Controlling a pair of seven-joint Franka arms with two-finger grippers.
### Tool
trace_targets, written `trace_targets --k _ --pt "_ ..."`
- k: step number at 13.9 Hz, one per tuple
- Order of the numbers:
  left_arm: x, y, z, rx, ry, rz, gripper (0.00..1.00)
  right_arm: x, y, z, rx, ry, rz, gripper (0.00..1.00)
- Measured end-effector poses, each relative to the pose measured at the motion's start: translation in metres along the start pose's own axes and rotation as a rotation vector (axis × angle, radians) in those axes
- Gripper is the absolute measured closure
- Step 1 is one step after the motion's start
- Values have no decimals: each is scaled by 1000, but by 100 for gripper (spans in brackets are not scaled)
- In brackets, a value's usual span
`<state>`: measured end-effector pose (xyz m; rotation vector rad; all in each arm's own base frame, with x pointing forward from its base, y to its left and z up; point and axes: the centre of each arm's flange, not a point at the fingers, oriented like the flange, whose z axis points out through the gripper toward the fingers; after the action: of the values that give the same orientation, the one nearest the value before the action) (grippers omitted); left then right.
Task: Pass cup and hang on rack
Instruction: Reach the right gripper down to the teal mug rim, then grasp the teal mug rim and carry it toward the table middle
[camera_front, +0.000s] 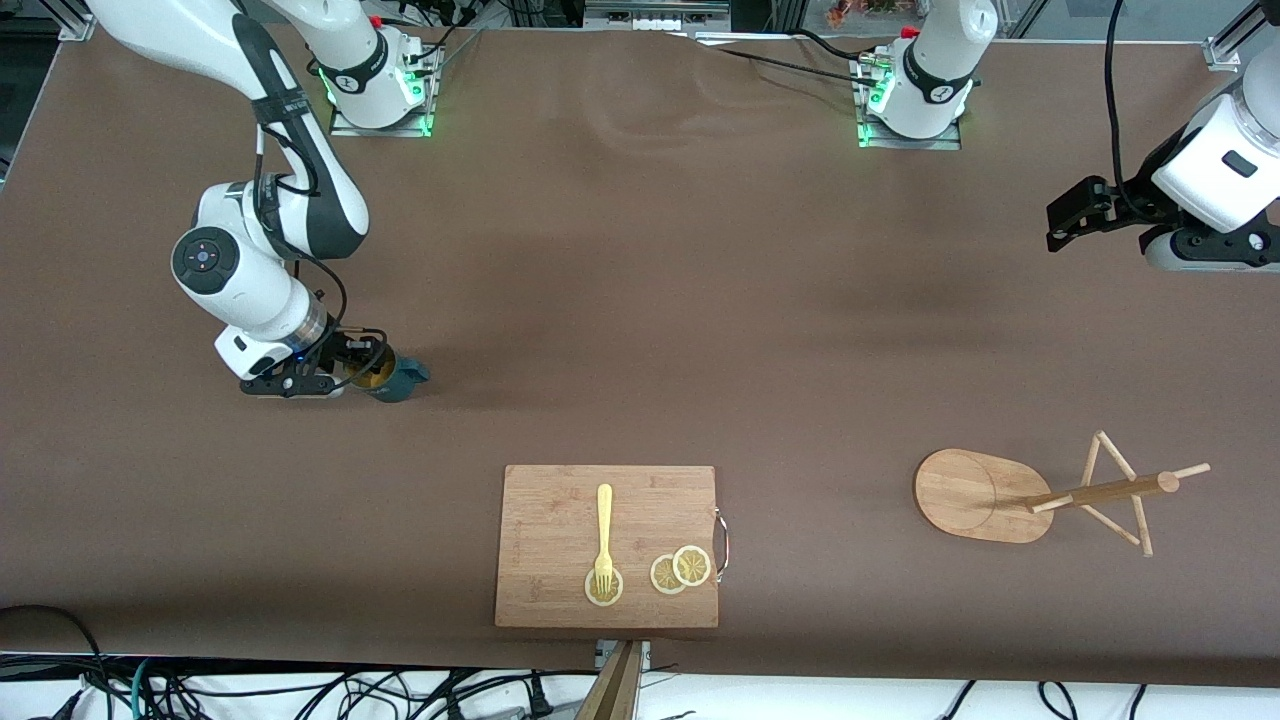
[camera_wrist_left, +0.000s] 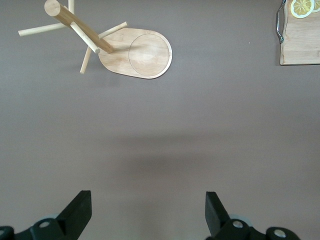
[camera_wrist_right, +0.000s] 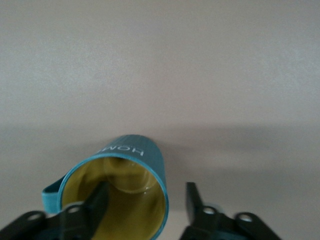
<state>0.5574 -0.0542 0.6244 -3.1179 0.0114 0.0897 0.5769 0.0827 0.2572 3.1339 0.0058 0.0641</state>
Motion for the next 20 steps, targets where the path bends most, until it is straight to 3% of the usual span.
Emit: trace_targets --k 6,10,14,17,20 --pt "0 -2 0 0 0 -3 0 1 1 4 0 4 1 96" --pt "0 -4 0 0 0 -7 0 11 -2 -10 2 17 -1 96" --pt "0 -4 0 0 0 -8 0 38 -27 -62 -3 -41 -35 96" --pt "0 -5 0 0 0 -9 0 42 -83 -98 -3 -67 -69 96" --pt "1 -6 0 0 0 -11 0 20 -184 -100 -5 -56 18 96"
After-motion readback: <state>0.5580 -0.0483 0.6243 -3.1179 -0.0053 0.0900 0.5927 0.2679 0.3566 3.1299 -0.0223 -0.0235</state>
